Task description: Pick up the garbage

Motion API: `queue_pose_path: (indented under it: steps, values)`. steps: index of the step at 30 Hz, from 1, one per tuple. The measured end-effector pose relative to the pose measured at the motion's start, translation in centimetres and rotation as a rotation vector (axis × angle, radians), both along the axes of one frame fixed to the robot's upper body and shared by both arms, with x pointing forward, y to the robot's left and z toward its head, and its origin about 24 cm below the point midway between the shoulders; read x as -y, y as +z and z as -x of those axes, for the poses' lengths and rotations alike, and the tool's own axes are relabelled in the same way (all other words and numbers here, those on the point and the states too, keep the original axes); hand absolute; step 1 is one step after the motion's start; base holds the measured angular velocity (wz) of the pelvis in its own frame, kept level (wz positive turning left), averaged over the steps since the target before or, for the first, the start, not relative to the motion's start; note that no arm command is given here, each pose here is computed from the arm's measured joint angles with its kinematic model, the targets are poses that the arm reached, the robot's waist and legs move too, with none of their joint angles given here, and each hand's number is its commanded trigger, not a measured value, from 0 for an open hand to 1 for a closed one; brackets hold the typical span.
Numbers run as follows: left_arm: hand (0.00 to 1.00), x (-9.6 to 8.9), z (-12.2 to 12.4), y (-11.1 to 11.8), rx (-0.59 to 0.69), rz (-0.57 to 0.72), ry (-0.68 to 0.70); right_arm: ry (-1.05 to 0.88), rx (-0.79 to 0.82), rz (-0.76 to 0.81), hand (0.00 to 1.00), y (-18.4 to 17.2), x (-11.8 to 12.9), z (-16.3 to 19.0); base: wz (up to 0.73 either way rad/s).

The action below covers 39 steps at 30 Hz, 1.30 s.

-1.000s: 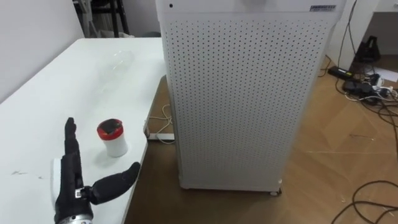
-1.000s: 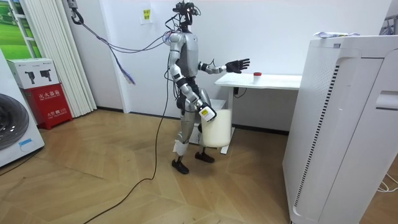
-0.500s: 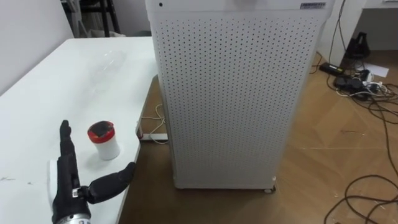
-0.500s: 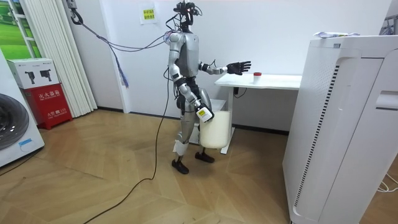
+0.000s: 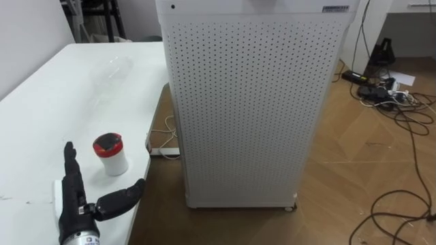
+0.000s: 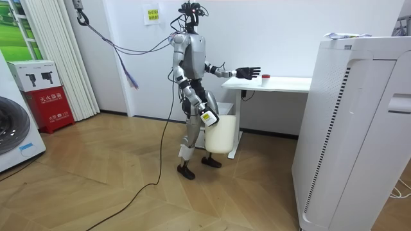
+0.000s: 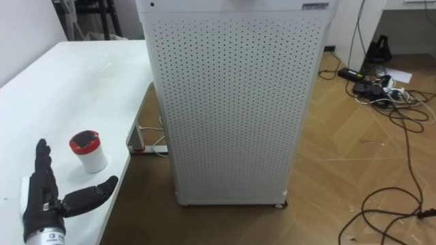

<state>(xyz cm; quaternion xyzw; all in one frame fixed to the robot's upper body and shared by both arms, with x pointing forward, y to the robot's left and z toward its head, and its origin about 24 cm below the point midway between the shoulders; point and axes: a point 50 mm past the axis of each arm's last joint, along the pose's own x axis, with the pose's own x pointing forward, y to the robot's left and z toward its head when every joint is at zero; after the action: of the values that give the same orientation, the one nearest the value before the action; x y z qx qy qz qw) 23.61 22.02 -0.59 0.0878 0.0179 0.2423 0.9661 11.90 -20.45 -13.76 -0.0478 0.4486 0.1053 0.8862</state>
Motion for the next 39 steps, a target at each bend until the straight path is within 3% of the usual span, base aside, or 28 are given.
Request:
queue_pose_path:
  steps: [14,39]
  values:
    - [0.00,-0.3,-1.1,-0.4,-0.051,0.000,0.027,0.036,0.039,0.034,1.00,0.7,0.0,-0.2,0.00]
    - [0.00,-1.7,-3.1,0.8,-0.024,0.059,0.085,0.050,0.006,0.063,1.00,0.6,0.3,0.1,-0.01]
